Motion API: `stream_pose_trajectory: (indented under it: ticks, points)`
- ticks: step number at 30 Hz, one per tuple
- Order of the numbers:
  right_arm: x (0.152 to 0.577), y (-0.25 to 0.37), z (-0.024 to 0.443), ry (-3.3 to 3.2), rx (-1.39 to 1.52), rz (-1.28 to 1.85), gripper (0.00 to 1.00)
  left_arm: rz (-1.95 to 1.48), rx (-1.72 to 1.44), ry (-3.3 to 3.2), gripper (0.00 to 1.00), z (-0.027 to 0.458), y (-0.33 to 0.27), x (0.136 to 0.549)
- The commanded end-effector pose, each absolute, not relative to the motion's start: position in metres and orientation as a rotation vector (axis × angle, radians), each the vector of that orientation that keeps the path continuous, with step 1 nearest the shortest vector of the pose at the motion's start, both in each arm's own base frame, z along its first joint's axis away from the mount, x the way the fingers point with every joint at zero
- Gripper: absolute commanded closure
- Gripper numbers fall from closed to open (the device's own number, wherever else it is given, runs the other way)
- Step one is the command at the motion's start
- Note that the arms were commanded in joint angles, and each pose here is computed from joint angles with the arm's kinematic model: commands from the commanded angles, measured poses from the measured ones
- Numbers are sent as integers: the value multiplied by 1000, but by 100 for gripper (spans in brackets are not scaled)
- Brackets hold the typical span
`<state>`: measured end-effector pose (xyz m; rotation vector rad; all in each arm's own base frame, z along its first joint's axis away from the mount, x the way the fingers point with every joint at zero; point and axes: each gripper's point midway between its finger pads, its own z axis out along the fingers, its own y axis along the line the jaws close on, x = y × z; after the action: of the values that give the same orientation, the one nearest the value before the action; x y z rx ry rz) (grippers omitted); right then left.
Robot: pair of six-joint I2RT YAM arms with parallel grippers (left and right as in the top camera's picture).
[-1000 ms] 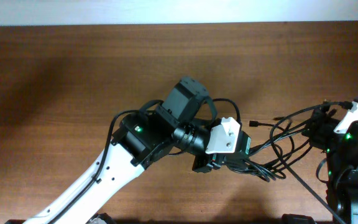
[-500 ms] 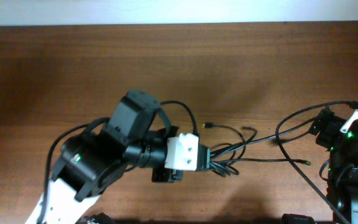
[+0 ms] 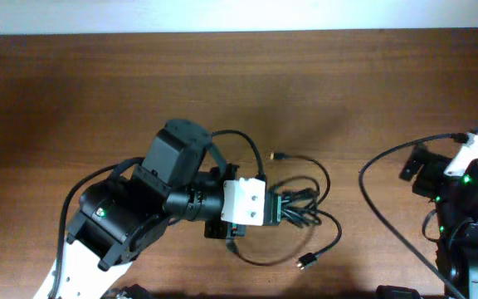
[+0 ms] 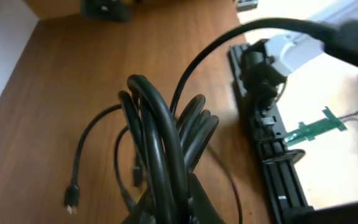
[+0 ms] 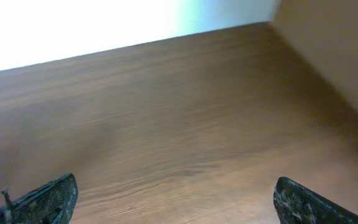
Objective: Untangle cables
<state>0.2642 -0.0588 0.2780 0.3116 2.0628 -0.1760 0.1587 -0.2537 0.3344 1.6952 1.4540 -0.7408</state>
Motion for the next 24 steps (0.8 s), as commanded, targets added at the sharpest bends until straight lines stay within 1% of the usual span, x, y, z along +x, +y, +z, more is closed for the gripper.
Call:
stream_pose_trajectory:
  ticks: [1,10,13,17,19,24]
  points:
    - [269,-13,280,2081,65,65,0,-705,1568,1566,100,344,-252,176]
    - [256,57,291,2033,-195,497,0,-659,1421,1726,100,340,-247,196]
    - [251,70,295,2015,-244,580,0,-636,1299,1827,100,338,-245,212]
    - [243,85,301,1987,-307,690,0,-552,1047,2022,100,326,-236,244]
    - [240,89,303,1980,-321,724,0,-531,975,2075,100,321,-233,252]
    - [235,97,306,1992,-259,844,0,-538,759,2165,100,320,-223,270]
